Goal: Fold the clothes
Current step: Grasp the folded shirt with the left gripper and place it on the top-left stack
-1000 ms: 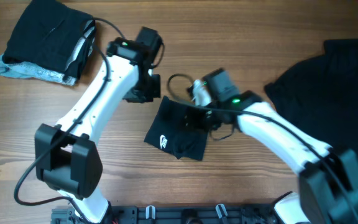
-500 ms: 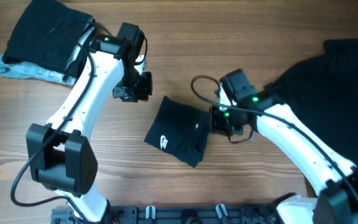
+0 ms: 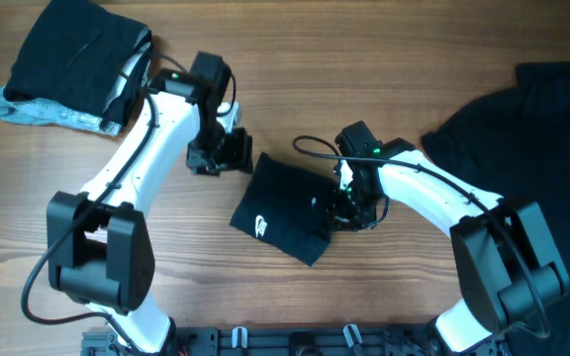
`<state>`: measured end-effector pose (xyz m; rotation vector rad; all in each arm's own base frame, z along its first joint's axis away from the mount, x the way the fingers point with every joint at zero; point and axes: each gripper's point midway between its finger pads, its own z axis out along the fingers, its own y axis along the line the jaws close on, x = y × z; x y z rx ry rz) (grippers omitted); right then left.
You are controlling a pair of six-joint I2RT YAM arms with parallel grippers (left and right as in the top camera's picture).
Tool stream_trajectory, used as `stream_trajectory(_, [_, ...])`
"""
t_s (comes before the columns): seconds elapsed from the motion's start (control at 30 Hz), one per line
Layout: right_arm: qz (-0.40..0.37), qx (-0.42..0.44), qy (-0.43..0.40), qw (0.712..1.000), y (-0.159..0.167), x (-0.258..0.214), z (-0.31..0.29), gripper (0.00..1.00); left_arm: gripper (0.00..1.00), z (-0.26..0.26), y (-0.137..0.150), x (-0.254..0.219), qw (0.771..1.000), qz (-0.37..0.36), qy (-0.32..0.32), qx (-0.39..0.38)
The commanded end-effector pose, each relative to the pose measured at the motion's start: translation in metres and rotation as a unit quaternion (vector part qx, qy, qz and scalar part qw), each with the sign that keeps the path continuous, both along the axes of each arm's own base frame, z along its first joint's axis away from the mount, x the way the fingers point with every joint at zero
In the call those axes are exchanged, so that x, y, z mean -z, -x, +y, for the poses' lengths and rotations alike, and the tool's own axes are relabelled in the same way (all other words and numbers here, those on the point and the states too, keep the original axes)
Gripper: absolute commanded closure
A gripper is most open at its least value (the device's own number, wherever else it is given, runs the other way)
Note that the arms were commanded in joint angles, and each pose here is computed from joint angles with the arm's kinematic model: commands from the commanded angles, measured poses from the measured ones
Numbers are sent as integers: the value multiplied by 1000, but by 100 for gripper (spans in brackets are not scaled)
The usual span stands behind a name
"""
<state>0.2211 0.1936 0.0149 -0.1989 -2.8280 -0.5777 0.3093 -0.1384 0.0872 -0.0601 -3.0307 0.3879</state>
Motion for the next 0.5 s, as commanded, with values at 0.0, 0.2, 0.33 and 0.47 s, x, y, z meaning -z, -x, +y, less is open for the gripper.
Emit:
stream_trajectory(0.0, [-15,1,-18,1000,-4,-10,5,79,31,-26,20,16,993,8,100,63])
stream_trajectory(0.2, [-22,-5,-22,1000,-6,-10,6,78,18,-47,32,47,970,-39,191,148])
stream_trajectory(0.33, [-22,-5,-22,1000,-6,-10,6,78,18,-47,32,56,968,-52,194,151])
stream_trajectory(0.47, [-23,-4,-22,999,-6,-10,7,78,34,-66,48,68,959,-57,213,180])
